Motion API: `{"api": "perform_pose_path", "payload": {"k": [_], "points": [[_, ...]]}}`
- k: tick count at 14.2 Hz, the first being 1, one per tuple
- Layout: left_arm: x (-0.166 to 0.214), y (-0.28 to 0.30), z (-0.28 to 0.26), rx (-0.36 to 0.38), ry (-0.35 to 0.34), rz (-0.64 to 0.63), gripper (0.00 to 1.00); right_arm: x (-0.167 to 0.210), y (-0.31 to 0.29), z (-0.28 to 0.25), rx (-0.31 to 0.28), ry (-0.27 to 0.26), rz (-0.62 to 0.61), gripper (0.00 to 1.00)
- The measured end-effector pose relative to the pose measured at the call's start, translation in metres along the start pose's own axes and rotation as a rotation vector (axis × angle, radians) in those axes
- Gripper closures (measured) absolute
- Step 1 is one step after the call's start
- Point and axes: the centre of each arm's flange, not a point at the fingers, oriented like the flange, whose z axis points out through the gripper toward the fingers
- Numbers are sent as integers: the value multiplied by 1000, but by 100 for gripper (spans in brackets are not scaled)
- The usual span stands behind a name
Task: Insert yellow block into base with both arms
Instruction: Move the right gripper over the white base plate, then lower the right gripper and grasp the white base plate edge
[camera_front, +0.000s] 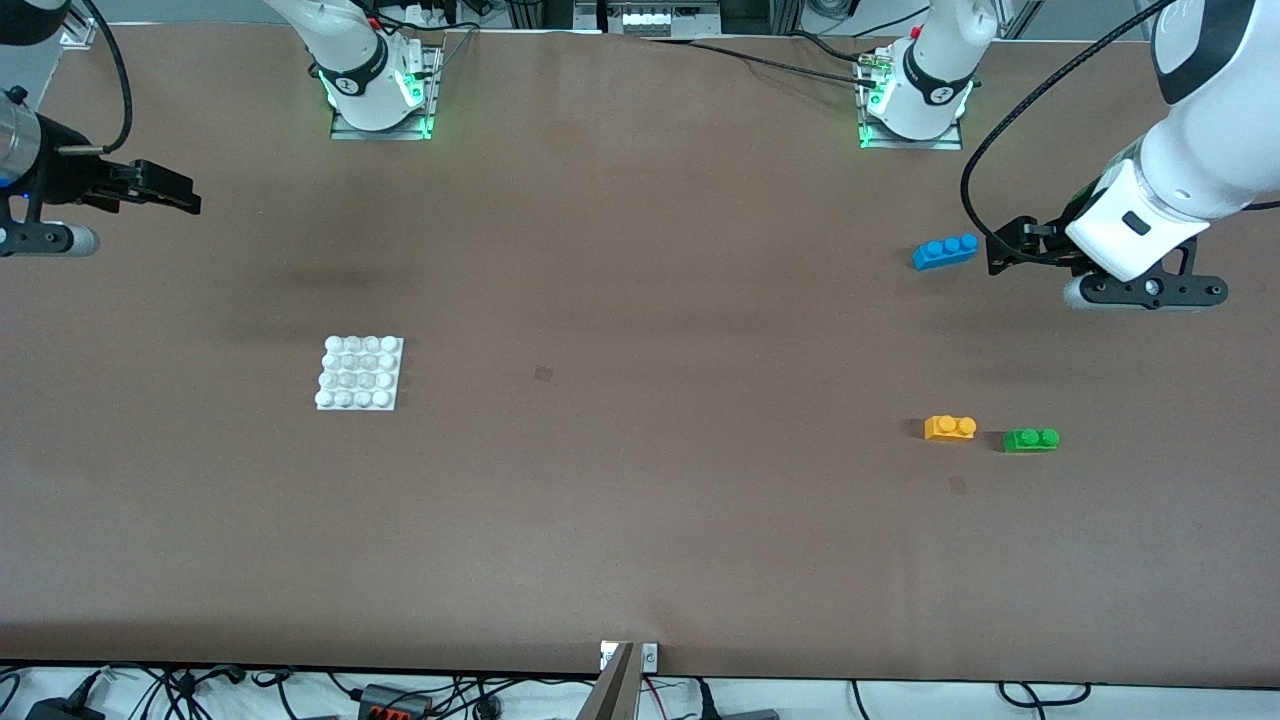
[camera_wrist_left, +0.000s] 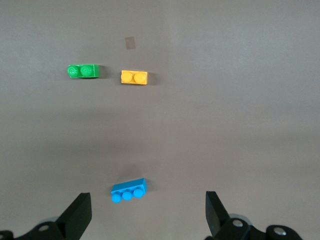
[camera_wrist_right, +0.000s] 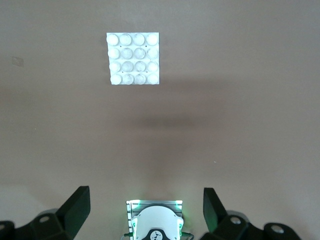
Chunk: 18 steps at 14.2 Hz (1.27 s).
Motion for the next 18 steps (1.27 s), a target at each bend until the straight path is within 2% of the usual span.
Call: {"api": "perform_pose_path", "payload": {"k": [4, 5, 8, 10, 12, 13, 15, 18], "points": [[0, 0, 0, 0, 0, 1, 0, 20, 2, 12, 0, -10, 3, 0], [0, 0, 0, 0, 0, 2, 0, 29, 3, 17, 0, 8, 4, 0], [0, 0, 0, 0, 0, 24, 0, 77, 4, 66, -2, 106, 5, 0], [0, 0, 0, 0, 0, 29, 0, 102, 3, 119, -1, 116, 5, 0], [0, 0, 0, 0, 0, 32, 0, 112, 4, 169, 3, 99, 10, 0], [0, 0, 0, 0, 0, 33, 0, 114, 4, 190, 24, 74, 21, 0], [0, 0, 0, 0, 0, 35, 0, 118, 1, 223, 103, 26, 60, 0], [0, 0, 0, 0, 0, 36, 0, 132, 4, 260, 136, 17, 92, 0]]}}
